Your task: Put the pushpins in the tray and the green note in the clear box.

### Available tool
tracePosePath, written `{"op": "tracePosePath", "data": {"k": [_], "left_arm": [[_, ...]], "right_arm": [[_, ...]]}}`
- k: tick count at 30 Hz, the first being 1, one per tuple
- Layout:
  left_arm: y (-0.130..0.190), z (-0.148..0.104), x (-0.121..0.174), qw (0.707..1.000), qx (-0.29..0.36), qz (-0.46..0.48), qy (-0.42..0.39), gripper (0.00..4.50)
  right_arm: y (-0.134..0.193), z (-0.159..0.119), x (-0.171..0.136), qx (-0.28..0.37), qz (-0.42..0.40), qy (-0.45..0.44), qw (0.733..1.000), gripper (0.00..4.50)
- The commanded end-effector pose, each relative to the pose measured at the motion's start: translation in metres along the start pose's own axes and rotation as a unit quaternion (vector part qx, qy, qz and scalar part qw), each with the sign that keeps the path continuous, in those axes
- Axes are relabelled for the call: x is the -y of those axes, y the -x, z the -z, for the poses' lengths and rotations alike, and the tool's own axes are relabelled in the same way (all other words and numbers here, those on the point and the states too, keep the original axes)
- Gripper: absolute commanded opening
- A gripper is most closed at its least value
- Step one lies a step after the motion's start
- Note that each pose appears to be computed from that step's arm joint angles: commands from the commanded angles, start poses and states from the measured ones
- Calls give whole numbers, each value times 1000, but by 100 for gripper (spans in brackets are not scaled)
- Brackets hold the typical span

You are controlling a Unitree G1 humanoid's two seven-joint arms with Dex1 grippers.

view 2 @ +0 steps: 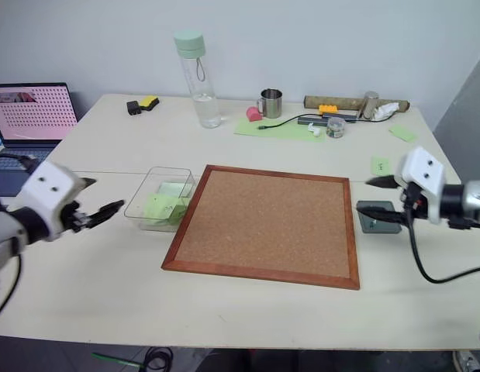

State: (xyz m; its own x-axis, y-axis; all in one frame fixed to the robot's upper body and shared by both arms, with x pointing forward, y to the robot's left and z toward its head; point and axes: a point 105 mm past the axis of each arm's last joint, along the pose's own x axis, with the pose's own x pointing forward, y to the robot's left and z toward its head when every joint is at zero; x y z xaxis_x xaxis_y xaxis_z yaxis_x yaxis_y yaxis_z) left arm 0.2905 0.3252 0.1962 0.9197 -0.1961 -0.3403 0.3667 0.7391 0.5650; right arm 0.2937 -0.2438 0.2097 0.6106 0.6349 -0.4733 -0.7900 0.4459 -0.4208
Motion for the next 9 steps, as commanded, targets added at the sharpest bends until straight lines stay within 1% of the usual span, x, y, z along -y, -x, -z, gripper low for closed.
{"op": "tracePosePath", "data": {"k": [1, 4, 9], "left_arm": [[21, 16, -17, 1000, -9, 16, -8, 351], [27, 28, -21, 999, -18, 26, 4, 351], [26, 35, -20, 999, -12, 39, 7, 351]], "right_arm": [[33, 13, 13, -30, 37, 4, 999, 313], [47, 29, 11, -57, 42, -12, 997, 313], [54, 39, 7, -70, 46, -20, 996, 313]]}}
